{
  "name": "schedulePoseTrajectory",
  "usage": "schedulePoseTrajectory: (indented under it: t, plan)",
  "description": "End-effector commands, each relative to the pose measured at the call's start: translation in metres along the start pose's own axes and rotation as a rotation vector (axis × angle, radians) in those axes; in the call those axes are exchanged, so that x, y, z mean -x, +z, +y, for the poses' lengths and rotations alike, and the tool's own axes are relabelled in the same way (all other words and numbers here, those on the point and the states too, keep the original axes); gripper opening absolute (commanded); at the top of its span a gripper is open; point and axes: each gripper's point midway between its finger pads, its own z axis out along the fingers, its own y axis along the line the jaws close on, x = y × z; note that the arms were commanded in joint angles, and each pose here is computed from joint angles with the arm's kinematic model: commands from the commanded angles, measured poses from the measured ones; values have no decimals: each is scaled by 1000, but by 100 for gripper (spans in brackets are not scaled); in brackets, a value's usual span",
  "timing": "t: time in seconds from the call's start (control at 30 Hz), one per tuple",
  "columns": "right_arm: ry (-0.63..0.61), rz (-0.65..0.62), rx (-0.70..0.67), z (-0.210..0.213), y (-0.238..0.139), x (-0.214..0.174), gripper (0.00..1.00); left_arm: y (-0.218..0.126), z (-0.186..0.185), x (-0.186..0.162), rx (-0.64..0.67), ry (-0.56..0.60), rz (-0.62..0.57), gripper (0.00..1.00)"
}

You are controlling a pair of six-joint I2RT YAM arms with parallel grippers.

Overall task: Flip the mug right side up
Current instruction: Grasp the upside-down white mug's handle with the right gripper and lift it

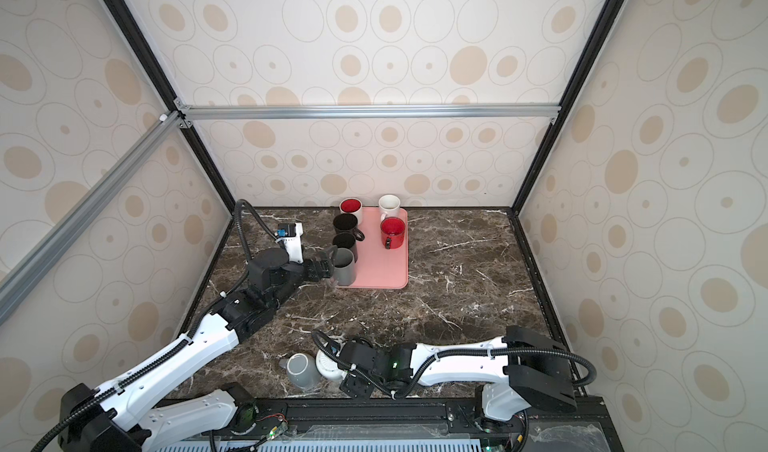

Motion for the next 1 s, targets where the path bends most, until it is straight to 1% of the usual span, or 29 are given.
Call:
schedulePoseTrajectory:
  t: [0.0,0.1,0.17,0.27,0.37,0.57,0.63,0.77,0.97]
  plan:
    - [31,-9,-63,-17,-3,2,61,-3,5,4,13,8,-18,99]
    - [53,-24,-51,-21,-3,4,54,-3,4,2,8,4,-19,99]
    - [41,-40,-2,-15,-2,8,51,-3,4,1,4,1,-19,99]
    - [19,-40,30,-10,2,12,46,-2,4,-2,0,2,-9,99]
    - [17,-30,28,-11,8,12,31,-2,3,-3,-6,1,-6,99]
    - [38,-34,-6,-21,7,10,15,-4,1,-2,-15,-5,-9,99]
    - [49,-35,-36,-28,6,9,0,-4,-2,-1,-34,-10,-13,99]
    - [113,-80,-81,-48,-5,7,0,-4,-11,-2,-94,-31,-15,99]
    - [235,-209,-132,-86,-42,15,0,-7,-26,0,-186,-64,-32,99]
